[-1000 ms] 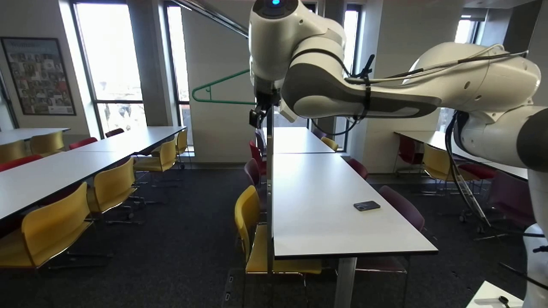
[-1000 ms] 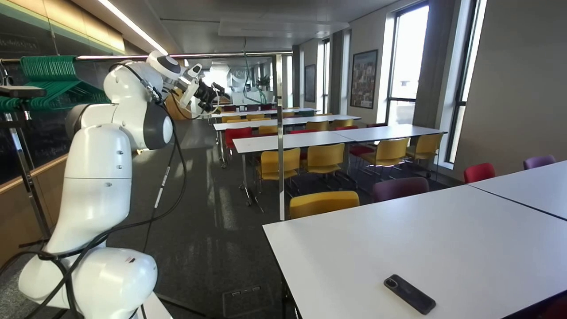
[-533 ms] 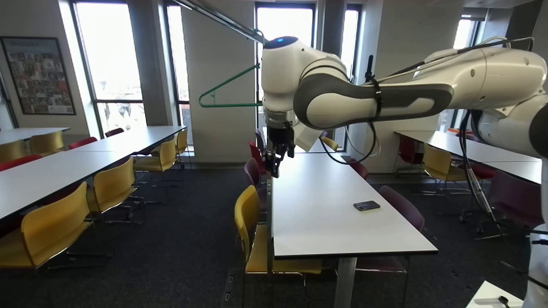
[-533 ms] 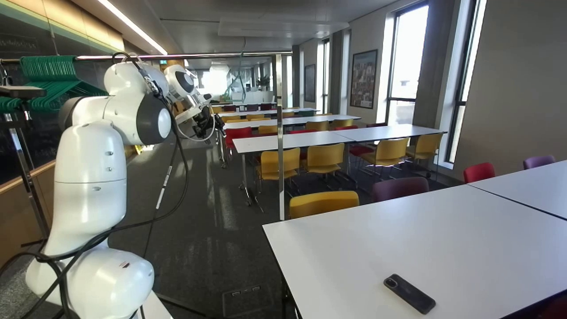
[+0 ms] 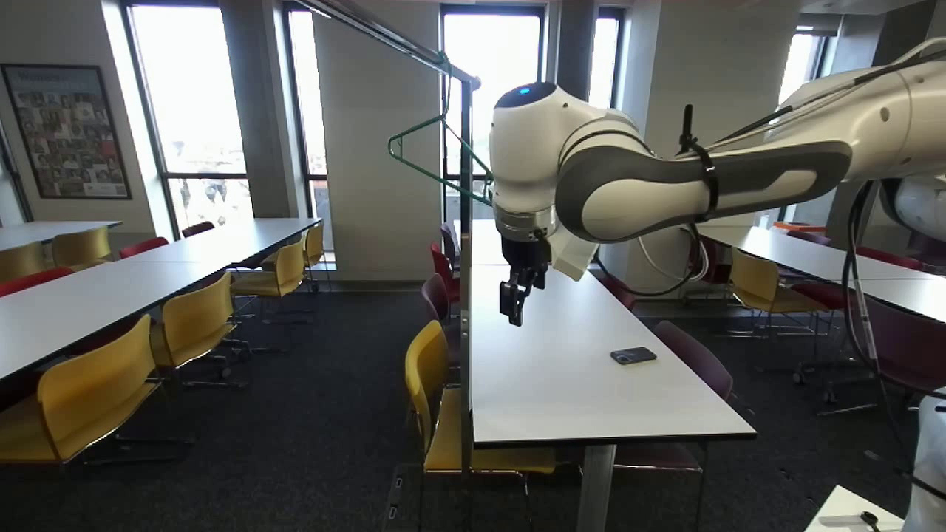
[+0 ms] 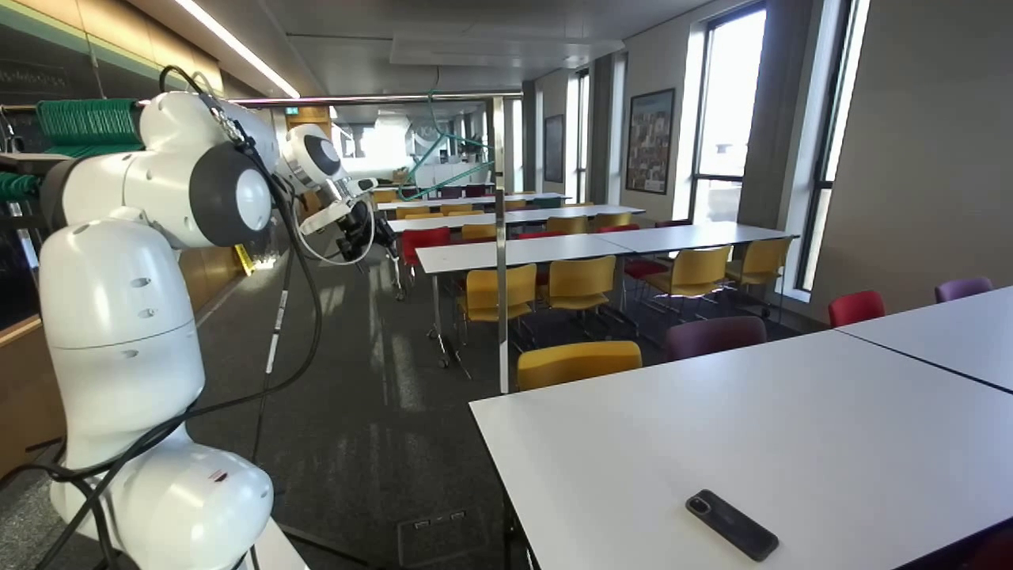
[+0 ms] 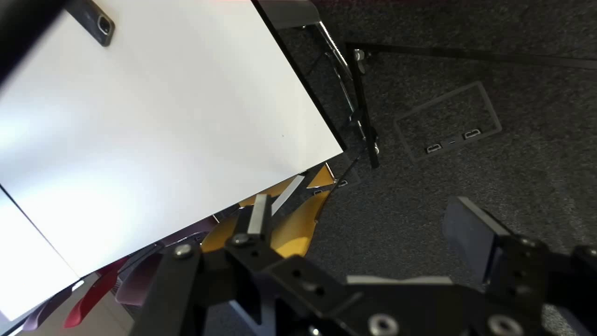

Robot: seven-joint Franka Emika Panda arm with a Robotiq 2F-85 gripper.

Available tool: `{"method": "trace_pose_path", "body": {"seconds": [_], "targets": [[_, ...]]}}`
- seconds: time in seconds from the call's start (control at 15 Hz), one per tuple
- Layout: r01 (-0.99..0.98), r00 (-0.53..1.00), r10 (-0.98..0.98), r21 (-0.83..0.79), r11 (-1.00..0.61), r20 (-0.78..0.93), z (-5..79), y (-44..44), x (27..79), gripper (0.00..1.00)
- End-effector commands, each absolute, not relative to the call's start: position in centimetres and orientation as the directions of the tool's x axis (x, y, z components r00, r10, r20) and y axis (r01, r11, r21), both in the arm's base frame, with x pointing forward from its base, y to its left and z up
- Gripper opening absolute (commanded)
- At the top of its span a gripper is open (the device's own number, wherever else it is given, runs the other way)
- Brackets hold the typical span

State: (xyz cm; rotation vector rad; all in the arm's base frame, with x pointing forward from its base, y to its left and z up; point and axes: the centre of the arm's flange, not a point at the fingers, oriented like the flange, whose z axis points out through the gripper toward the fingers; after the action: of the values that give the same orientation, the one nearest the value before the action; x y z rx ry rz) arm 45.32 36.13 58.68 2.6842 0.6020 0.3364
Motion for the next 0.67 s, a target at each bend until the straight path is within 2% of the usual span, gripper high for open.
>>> {"method": "trace_pose_path", "body": {"seconds": [0.0,0.27,0.33,0.6], "targets": [[0.328,0.862,0.464,0.474,-0.817,0.203,57.7,33.2,42.2,1.00],[0.294,0.861,0.451,0.493,-0.819,0.236,56.8,32.8,41.9,1.00],[0.331,0.868,0.461,0.474,-0.816,0.186,57.3,34.6,43.1,1.00],[0.337,0.869,0.463,0.475,-0.813,0.176,56.6,34.8,43.2,1.00]]}}
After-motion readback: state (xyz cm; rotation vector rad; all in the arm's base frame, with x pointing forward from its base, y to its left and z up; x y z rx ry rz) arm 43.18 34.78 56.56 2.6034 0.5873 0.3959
